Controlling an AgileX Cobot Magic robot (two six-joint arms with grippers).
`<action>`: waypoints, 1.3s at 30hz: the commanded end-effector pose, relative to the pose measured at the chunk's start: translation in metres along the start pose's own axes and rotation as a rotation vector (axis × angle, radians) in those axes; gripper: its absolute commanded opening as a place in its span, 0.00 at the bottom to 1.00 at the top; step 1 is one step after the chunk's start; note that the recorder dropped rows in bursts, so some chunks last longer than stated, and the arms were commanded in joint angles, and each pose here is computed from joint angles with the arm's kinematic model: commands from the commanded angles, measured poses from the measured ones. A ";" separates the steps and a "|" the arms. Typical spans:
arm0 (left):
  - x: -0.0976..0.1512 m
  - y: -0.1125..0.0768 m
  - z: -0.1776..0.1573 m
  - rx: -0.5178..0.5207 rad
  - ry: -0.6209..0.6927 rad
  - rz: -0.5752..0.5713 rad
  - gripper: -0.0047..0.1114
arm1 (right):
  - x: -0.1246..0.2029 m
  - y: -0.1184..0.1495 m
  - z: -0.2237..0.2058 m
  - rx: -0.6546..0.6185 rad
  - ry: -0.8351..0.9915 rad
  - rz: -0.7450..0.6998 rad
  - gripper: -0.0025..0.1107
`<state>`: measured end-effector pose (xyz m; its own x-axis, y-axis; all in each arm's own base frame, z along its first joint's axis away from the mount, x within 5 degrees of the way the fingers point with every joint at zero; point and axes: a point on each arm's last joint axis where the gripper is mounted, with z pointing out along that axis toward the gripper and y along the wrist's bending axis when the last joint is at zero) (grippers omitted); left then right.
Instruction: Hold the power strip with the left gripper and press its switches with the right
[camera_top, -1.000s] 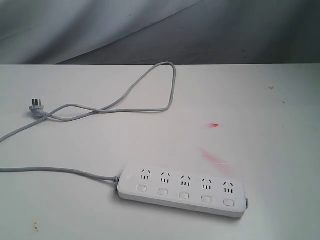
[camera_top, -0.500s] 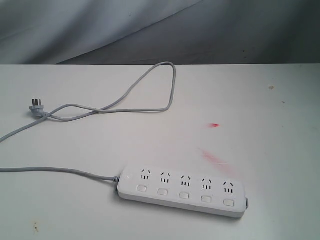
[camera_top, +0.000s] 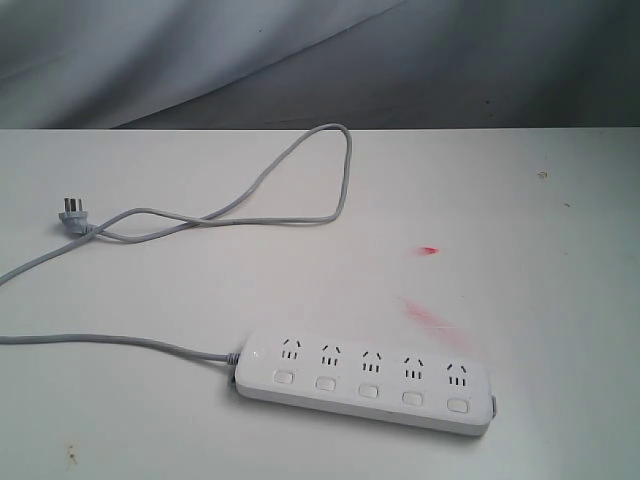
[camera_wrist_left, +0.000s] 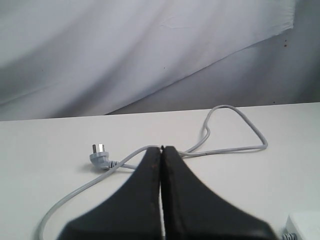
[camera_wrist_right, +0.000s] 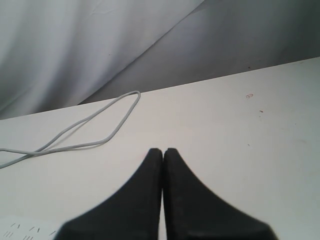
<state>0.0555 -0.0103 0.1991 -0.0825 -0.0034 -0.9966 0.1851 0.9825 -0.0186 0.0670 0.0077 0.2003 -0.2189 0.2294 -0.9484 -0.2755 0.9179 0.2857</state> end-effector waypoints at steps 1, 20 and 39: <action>0.000 0.000 0.000 -0.003 -0.011 0.001 0.04 | 0.000 -0.004 0.000 0.043 -0.012 -0.070 0.02; 0.000 0.000 0.000 -0.004 -0.015 0.009 0.04 | -0.013 -0.011 -0.018 0.361 -0.217 -0.245 0.02; 0.000 0.000 0.000 -0.004 -0.015 0.009 0.04 | 0.000 -0.005 -0.012 0.288 -0.102 -0.423 0.02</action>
<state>0.0555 -0.0103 0.1997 -0.0749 0.0031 -0.9972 0.1854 0.9826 -0.0109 0.0568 -0.0025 0.2052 -0.0100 -0.0859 -0.9963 -0.0226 0.9961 -0.0857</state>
